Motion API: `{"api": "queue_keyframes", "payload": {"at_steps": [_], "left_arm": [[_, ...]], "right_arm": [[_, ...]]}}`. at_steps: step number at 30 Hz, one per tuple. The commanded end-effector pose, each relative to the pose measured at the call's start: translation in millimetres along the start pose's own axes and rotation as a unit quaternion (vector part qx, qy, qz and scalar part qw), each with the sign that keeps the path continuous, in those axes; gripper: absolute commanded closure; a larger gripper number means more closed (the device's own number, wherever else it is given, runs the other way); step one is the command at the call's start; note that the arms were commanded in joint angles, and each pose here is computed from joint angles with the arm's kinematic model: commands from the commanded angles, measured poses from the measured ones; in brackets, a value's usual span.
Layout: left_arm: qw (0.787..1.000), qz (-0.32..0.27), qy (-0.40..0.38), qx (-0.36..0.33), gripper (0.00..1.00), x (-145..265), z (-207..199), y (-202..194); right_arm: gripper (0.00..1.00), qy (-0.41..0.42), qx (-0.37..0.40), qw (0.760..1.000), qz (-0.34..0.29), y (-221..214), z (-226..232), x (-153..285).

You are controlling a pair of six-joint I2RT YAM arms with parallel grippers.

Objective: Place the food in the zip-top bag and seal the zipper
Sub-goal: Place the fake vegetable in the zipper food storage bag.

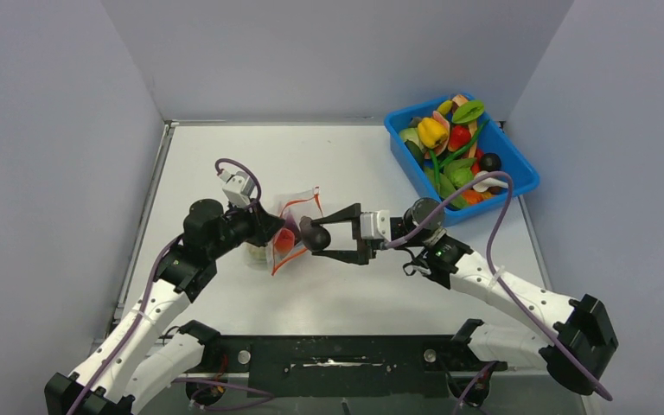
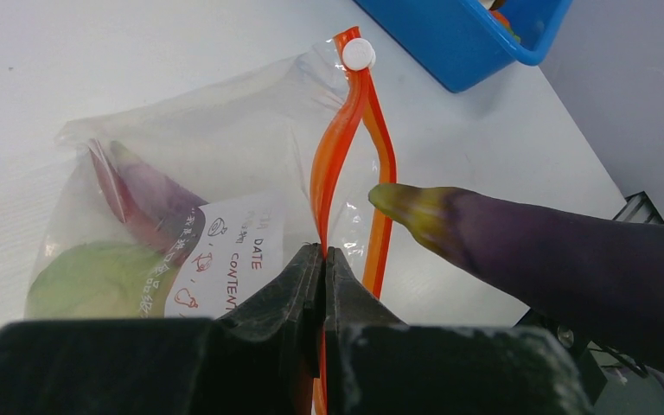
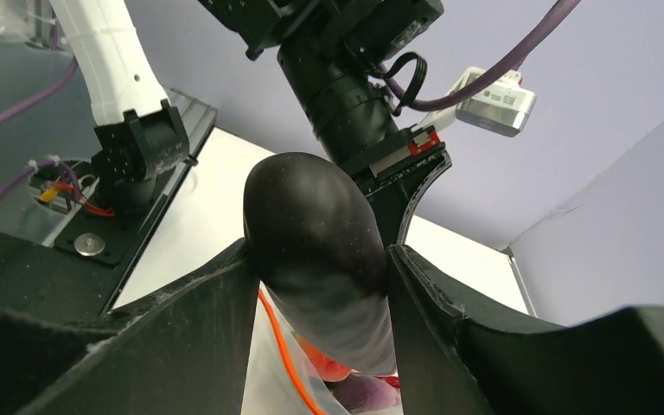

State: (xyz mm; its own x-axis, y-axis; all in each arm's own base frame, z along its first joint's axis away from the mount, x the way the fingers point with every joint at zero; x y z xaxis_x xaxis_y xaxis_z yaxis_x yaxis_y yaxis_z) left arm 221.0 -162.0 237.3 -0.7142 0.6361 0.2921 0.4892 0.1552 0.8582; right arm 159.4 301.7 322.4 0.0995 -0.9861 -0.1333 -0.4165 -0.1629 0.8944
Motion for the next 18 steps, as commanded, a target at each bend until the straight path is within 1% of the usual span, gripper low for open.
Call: {"api": "queue_keyframes", "payload": {"at_steps": [1, 4, 7, 18], "left_arm": [[0.998, -0.046, -0.039, -0.019, 1.00, 8, -19, 33], [0.998, -0.050, -0.042, -0.019, 1.00, 9, -21, 36], [0.997, -0.053, -0.047, -0.019, 1.00, 10, -23, 37], [0.997, -0.043, -0.067, -0.013, 1.00, 12, -28, 30]], "right_arm": [[0.59, 0.025, 0.081, 0.996, -0.026, 14, -11, -11], [0.57, 0.055, 0.081, 0.995, -0.016, 4, -8, -17], [0.55, 0.064, 0.096, 0.993, -0.003, -6, -10, -19], [0.52, 0.100, 0.128, 0.981, 0.109, -72, -16, -24]]}}
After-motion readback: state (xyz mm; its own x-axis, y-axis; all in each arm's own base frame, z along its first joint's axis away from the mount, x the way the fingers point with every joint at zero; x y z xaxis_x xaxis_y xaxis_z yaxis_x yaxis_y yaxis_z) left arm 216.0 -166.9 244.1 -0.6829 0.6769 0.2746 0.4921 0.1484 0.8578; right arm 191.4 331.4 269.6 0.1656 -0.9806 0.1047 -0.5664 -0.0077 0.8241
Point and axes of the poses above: each gripper's point midway between its finger pads, its own x axis back along the fingers, its own z axis along the line the jaws close on, y = z × x, the point moved 4 cm from there along x, back along the fingers, and after that the axes turned 1 degree about -x, right-handed, at the moved point
